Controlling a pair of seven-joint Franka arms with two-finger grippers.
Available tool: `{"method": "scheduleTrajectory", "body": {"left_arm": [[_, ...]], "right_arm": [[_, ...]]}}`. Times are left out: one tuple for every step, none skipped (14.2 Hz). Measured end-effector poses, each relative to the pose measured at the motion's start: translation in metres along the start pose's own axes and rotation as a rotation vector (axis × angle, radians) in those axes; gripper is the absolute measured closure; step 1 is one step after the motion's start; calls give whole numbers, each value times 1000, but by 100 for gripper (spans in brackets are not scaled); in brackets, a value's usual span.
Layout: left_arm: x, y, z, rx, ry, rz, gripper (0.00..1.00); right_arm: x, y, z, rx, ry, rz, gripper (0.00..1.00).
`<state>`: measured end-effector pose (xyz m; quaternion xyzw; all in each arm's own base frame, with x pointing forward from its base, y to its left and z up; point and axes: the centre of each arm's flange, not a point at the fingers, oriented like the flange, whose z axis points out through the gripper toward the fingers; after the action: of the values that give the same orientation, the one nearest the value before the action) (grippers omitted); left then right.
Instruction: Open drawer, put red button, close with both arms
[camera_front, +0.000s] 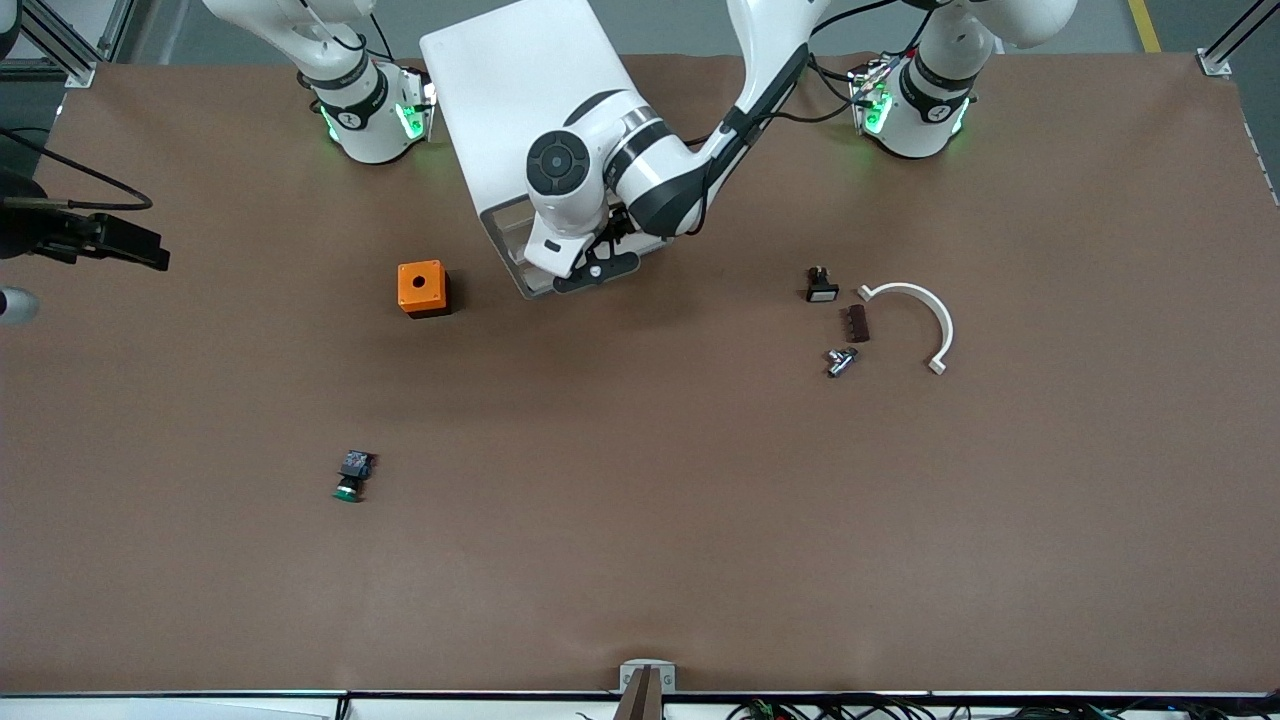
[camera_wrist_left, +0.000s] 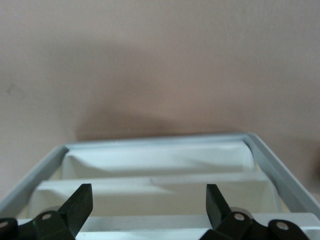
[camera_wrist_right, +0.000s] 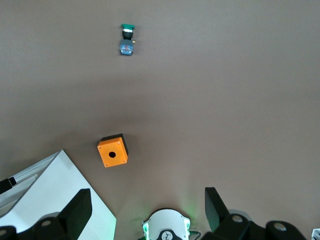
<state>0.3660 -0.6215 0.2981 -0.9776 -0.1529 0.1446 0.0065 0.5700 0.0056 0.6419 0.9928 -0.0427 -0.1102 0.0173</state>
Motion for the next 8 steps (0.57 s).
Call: {"method": "scheduleTrajectory", "body": {"left_arm": [[-2,1,0,-6,-16,-5,0],[-3,1,0,-11,-30,-10,0],[-3,1,0,-14,-38,-14,0],[-2,1,1,-16,-43,-18,0],[-2,1,1,-17,-47,-21,0],[-2,1,1,-18,-48,-23,0],[-1,1,1,-18,-50,-24,0],[-1,1,1,-18,-50,-24,0]], "right_arm": [[-3,0,-1,-1,-4,2,0],[-6,1,-5,0,2,4,0],[-11,1,-11,3,15,4,0],[-18,2,-18,6,30,4,0],[-26,2,-26,8,42,4,0],[-32,3,-31,9,50,4,0],[-37,4,-33,10,52,4,0],[-41,4,-32,9,48,4,0]]}}
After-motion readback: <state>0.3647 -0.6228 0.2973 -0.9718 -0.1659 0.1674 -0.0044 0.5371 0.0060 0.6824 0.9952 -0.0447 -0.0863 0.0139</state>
